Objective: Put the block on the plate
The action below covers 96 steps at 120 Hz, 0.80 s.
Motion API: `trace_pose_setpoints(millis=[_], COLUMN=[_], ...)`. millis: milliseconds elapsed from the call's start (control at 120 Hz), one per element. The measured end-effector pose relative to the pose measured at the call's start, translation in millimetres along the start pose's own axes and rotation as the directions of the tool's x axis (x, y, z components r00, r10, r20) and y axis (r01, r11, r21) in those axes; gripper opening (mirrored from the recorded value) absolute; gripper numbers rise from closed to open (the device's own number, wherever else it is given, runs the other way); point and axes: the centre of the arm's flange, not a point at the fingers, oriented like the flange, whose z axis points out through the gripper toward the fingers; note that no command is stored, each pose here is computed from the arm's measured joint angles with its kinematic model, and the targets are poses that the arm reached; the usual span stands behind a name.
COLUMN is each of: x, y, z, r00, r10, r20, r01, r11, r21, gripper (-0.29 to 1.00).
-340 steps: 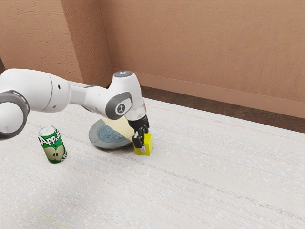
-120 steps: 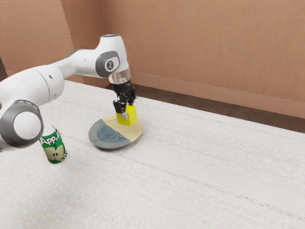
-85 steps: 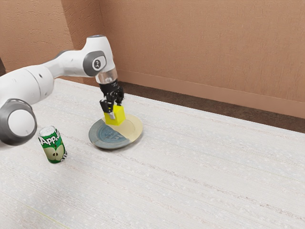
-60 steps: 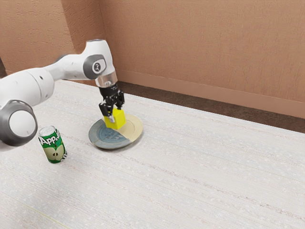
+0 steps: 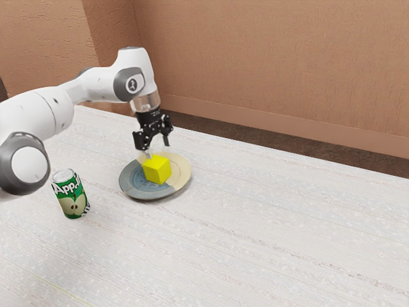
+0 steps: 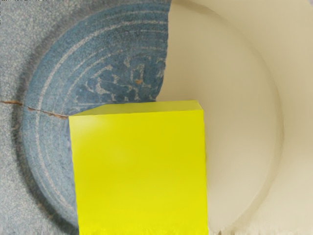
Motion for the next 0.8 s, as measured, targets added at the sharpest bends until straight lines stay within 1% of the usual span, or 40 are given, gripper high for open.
trace_pose_setpoints(millis=[133, 233, 358, 433, 550, 583, 675, 733, 800], x=[-27.0, -69.9, -153.0, -202.3, -273.9, -276.4, -256.2, -254.2, -246.1], y=[-1.3, -12.3, -38.4, -60.5, -120.1, -136.7, -175.7, -197.9, -207.6], z=[-38.0, -77.9, -128.9, -164.0, -193.3, -198.6, -209.0, -216.8, -221.2], r00=[0.998, 0.99, 0.963, 0.942, 0.895, 0.889, 0.886, 0.865, 0.834], r10=[0.049, 0.114, 0.227, 0.291, 0.4, 0.409, 0.424, 0.471, 0.533], r20=[-0.034, -0.08, -0.147, -0.166, -0.198, -0.204, -0.188, -0.172, -0.146], r01=[-0.05, -0.118, -0.234, -0.299, -0.399, -0.403, -0.408, -0.452, -0.514], r11=[0.998, 0.992, 0.972, 0.954, 0.916, 0.912, 0.905, 0.881, 0.845], r21=[-0.037, -0.047, -0.031, -0.026, 0.048, 0.071, 0.121, 0.137, 0.147], gripper=[0.68, 0.69, 0.7, 0.7, 0.7, 0.7, 0.7, 0.7, 0.7])
